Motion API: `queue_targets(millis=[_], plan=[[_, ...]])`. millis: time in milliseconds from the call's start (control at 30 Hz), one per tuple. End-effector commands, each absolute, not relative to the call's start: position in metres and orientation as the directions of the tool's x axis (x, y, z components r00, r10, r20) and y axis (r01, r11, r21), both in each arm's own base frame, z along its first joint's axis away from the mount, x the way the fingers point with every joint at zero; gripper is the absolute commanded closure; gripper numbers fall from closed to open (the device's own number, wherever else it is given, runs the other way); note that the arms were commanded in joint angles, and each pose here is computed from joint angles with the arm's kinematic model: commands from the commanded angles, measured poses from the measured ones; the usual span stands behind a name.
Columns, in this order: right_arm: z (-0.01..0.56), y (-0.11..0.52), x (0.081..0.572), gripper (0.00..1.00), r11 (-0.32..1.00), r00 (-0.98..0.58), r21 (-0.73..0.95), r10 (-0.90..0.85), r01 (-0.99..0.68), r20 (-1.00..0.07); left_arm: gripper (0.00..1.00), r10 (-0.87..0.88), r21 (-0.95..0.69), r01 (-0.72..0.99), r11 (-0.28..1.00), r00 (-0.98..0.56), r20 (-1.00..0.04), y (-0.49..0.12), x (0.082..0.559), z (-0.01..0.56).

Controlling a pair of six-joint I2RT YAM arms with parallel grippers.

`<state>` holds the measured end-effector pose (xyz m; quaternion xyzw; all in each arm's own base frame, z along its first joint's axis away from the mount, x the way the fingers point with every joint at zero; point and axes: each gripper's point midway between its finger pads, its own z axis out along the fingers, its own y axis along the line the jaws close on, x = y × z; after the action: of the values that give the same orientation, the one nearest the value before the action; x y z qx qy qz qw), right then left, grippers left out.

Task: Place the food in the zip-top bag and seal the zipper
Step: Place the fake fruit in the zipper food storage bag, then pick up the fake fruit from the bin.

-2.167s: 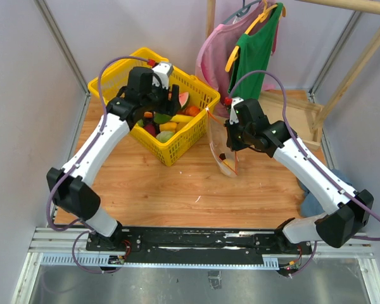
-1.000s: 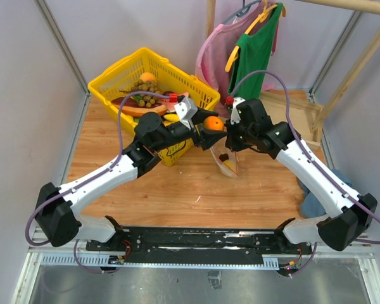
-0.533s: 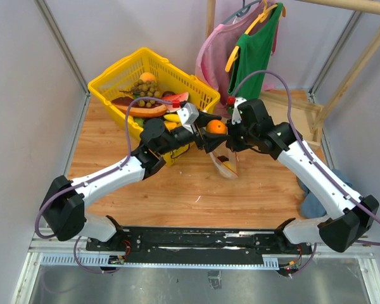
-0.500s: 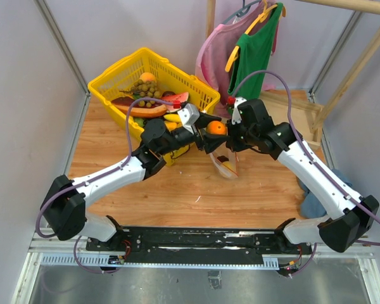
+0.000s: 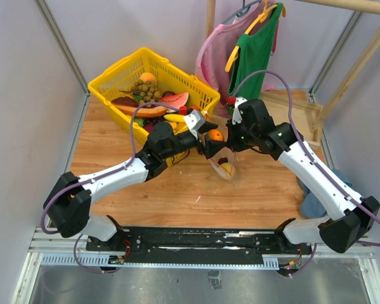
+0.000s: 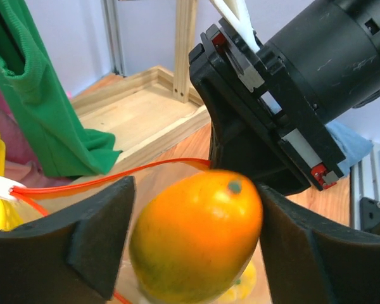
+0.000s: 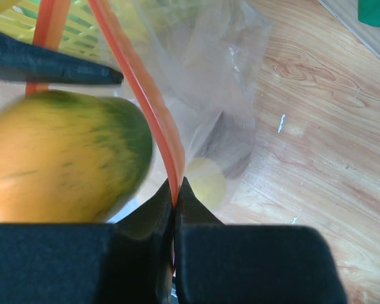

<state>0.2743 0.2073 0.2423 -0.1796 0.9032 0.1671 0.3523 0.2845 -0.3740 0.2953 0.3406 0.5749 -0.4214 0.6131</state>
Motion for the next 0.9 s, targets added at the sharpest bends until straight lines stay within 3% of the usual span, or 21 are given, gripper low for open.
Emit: queue_targets(millis=[0,433,867], plan=[[0.252,0.208,0.268,0.99,0.87,-0.669,0.178,-0.207,-0.459,-0.714,0.18,-0.12,-0.035,0.904,0.425,0.019,-0.993,-0.373,0.284,0.301],[0.25,0.207,0.267,0.99,0.872,-0.669,0.172,-0.212,-0.458,-0.712,0.13,-0.144,-0.061,0.891,0.45,0.005,-0.99,-0.366,0.283,0.321],[0.247,0.204,0.27,0.99,0.879,-0.667,0.157,-0.214,-0.45,-0.714,0.13,-0.033,-0.12,0.708,0.696,-0.136,-0.99,-0.318,0.306,0.353]])
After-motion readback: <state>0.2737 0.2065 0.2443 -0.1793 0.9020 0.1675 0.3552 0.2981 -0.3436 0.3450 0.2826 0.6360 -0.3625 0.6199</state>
